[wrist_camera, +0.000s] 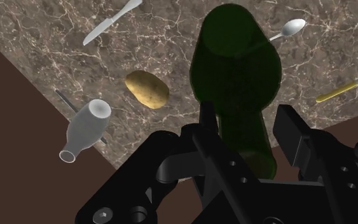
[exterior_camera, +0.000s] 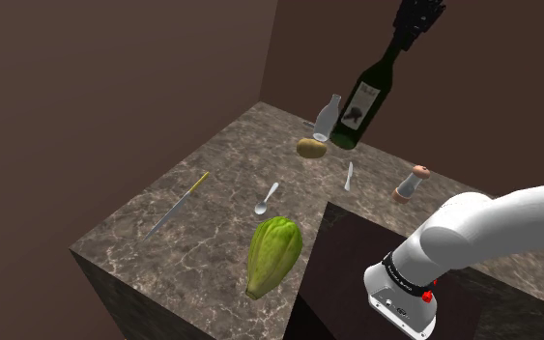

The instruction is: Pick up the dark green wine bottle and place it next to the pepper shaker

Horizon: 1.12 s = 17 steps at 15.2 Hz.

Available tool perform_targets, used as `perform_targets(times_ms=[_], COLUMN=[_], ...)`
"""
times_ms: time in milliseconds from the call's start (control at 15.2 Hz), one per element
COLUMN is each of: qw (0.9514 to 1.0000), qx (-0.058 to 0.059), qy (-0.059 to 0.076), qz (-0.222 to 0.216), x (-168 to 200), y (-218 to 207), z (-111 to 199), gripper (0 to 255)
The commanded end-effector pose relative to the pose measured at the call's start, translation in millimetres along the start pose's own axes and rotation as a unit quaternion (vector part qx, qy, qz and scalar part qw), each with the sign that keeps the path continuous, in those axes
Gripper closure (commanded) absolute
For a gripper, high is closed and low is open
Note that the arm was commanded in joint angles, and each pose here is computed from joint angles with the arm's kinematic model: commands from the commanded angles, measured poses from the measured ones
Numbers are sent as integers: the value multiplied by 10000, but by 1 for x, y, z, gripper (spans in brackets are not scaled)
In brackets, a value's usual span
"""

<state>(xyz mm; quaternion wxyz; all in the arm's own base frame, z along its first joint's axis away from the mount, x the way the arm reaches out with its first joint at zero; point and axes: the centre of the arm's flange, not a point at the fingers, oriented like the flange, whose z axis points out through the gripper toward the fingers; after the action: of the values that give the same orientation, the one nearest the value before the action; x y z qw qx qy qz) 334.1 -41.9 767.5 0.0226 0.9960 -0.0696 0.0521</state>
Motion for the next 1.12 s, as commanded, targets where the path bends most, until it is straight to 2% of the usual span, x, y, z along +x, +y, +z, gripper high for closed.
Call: perform_targets(times_ms=[0, 1056], qw=[10000, 10000], qx=[3, 3], qy=[-3, -3], qz=[-6, -6], x=[-15, -130], y=[23, 194], z=[-6, -49], gripper=[255, 255])
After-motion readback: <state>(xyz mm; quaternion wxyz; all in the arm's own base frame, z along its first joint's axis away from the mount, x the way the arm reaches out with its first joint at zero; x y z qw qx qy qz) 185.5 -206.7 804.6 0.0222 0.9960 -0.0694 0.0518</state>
